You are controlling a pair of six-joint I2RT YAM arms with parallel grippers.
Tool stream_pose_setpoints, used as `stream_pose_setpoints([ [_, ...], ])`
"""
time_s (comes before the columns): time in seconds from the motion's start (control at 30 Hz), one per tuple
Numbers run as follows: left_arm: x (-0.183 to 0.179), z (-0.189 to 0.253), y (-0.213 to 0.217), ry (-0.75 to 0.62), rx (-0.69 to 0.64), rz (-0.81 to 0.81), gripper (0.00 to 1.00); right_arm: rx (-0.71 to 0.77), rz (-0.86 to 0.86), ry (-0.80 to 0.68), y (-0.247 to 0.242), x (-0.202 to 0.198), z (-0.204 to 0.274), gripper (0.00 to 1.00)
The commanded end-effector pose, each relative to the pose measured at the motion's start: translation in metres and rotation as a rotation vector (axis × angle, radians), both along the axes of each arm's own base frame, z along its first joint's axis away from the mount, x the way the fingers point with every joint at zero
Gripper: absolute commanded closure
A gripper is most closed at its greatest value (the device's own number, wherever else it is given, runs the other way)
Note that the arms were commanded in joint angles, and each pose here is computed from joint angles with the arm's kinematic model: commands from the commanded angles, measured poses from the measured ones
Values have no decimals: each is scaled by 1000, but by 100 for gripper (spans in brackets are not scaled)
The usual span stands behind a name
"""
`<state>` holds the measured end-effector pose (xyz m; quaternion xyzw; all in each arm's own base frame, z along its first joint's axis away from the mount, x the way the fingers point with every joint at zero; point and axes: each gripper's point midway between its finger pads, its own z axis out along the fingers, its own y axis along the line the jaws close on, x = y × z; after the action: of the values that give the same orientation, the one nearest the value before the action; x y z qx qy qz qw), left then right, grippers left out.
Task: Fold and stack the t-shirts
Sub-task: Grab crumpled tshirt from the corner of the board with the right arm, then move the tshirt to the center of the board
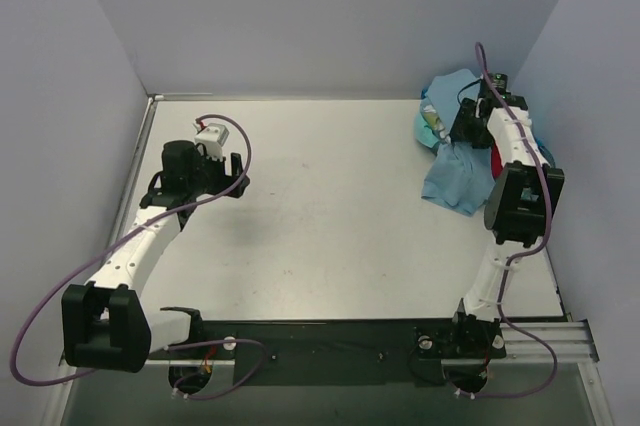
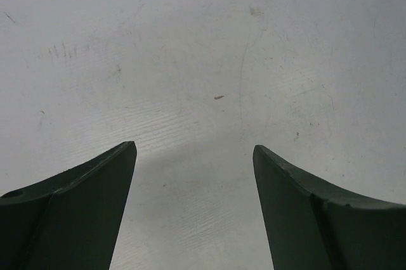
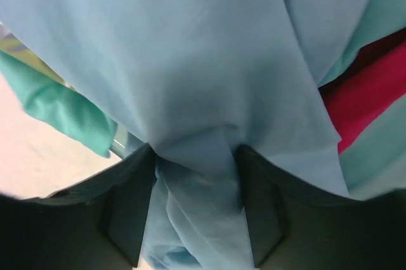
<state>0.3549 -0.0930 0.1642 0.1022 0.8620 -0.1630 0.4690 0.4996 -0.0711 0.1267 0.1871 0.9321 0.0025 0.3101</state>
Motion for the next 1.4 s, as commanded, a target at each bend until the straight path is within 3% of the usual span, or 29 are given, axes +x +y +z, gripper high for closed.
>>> stream_pose_setpoints([
  [0.0, 9, 14, 5, -49, 28, -1, 15, -150, 9, 91, -1, -21, 11, 61],
  [0.03, 10, 13, 5, -43, 27, -4, 15, -179, -3, 103, -4, -24, 11, 80],
  [0.1, 13, 17, 3, -49, 21, -11, 15, -254, -35, 101, -14, -31, 26, 99],
  [0.23, 19, 28, -2, -88, 17, -57, 15, -428, -71, 47, -29, -44, 75, 100],
  [0.5, 22, 36, -8, -118, 1, -82, 14, -558, -162, -183, -49, -55, 196, 100],
  [0.6, 22, 41, -11, -141, -12, -97, 14, -539, -169, -259, -56, -50, 223, 100],
  [0.73, 21, 44, -12, -162, -12, -99, 14, -373, -53, -227, -46, -35, 181, 98],
  [0.87, 17, 41, -11, -155, -3, -102, 14, -159, 212, -170, 16, -29, 128, 97],
  [1.0, 14, 38, -12, -150, -4, -110, 14, -181, 348, -153, 47, -37, 121, 100],
  [1.1, 17, 42, -10, -170, 2, -100, 14, -223, 361, -271, 62, -33, 171, 100],
  [1.23, 28, 58, -4, -228, -2, -61, 12, -225, 445, -609, 110, -35, 293, 100],
  [1.37, 43, 88, 9, -323, -26, 22, 10, -197, 786, -990, 214, -88, 397, 100],
])
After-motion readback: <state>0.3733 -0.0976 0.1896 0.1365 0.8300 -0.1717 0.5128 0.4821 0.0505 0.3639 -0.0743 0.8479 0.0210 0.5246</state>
